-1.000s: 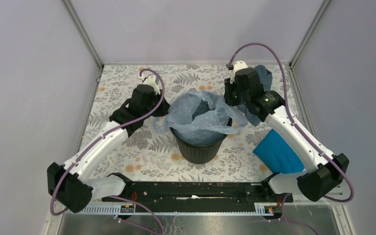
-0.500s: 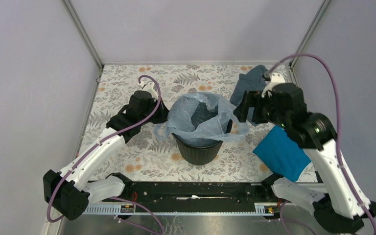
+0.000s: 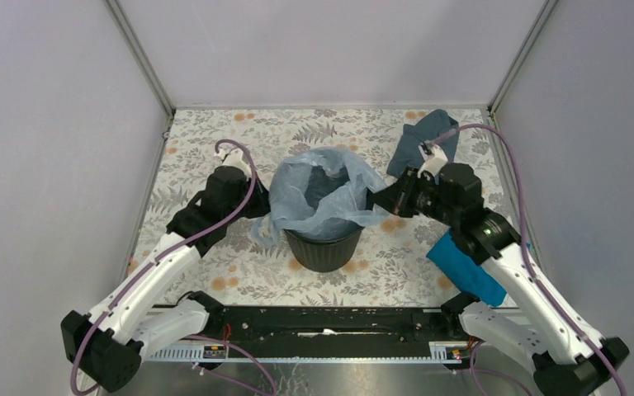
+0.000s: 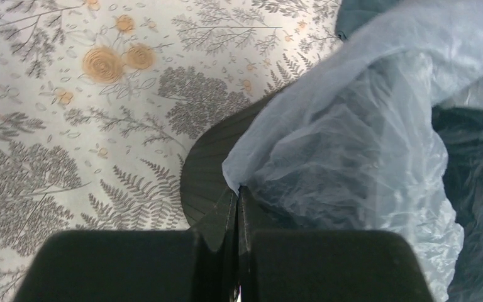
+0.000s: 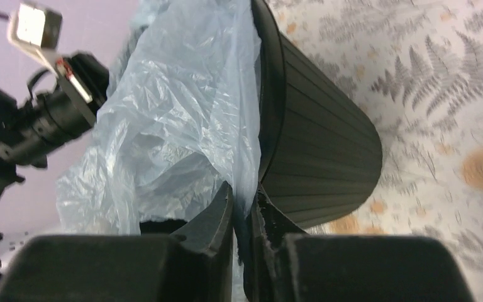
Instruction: Put the trash bags into the trash bin
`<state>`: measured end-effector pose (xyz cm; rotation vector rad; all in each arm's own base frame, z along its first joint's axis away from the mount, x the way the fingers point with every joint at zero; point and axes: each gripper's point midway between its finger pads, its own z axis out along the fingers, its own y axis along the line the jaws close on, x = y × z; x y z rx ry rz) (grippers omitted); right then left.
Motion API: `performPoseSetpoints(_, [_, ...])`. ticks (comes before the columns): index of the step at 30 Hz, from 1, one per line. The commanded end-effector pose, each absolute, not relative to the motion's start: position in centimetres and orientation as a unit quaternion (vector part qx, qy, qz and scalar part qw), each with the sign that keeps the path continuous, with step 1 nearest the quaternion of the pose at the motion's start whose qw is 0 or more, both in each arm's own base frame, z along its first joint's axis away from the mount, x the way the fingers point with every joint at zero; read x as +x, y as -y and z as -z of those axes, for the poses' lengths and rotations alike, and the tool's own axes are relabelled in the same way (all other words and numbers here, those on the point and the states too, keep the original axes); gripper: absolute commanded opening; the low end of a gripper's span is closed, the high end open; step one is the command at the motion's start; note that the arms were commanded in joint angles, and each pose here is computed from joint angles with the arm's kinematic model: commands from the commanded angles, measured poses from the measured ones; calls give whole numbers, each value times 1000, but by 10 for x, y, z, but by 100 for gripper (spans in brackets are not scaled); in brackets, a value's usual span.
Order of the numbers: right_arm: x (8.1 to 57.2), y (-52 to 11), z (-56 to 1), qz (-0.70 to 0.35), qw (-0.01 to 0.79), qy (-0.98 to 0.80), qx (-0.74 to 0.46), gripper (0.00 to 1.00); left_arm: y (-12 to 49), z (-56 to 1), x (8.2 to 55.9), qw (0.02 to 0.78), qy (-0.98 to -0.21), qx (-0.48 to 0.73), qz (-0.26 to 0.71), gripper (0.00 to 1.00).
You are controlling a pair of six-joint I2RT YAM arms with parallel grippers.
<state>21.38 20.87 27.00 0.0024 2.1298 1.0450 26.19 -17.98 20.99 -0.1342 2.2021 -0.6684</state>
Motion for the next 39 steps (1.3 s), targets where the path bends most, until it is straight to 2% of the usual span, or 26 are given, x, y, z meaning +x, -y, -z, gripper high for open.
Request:
performPoseSetpoints(1, [240,-254,-283,-479,383,-788,-60,8,178,-215,265,427,-853,-95,284,0])
performPoseSetpoints(2, [247,-256,-282,-472,388,-789,-68,9,178,-214,264,427,-851,-99,289,0])
performPoseSetpoints(5, [260,-249,-281,-411,394,-817,-94,24,179,-214,265,426,-850,-105,291,0])
performPoseSetpoints(7, [261,-233,-284,-364,406,-833,-97,28,178,-217,265,430,-848,-104,291,0])
performPoseSetpoints(11, [245,-210,-280,-323,406,-849,-101,59,174,-218,265,437,-849,-100,281,0])
performPoseSetpoints(12, [243,-207,-279,-317,407,-851,-98,63,173,-217,265,438,-849,-100,278,0])
performPoseSetpoints(14, [242,-203,-278,-313,416,-848,-95,62,171,-214,264,437,-852,-99,273,0])
performPoseSetpoints(16, [245,-198,-280,-304,429,-847,-86,56,169,-212,263,436,-854,-100,267,0])
performPoseSetpoints(17, [247,-196,-283,-298,436,-845,-82,56,168,-212,262,436,-854,-100,264,0])
performPoseSetpoints(20, [254,-189,-292,-280,457,-840,-78,73,166,-213,262,437,-856,-95,261,0])
performPoseSetpoints(21, [257,-189,-294,-275,461,-840,-78,74,166,-213,262,438,-856,-95,258,0])
performPoseSetpoints(23, [263,-189,-293,-267,465,-841,-80,71,165,-214,262,439,-856,-93,256,0])
performPoseSetpoints(24, [268,-187,-291,-257,471,-841,-76,66,165,-214,262,439,-856,-94,256,0])
performPoseSetpoints(28, [286,-170,-288,-211,501,-839,-36,40,164,-212,262,437,-858,-96,254,0])
performPoseSetpoints(30, [291,-155,-283,-180,513,-839,-5,21,164,-210,261,436,-858,-95,253,0])
performPoseSetpoints(34, [286,-145,-244,-153,501,-852,5,0,160,-208,261,437,-861,-92,242,0])
performPoseSetpoints(39, [274,-145,-177,-147,448,-882,6,0,160,-207,261,437,-862,-89,240,0])
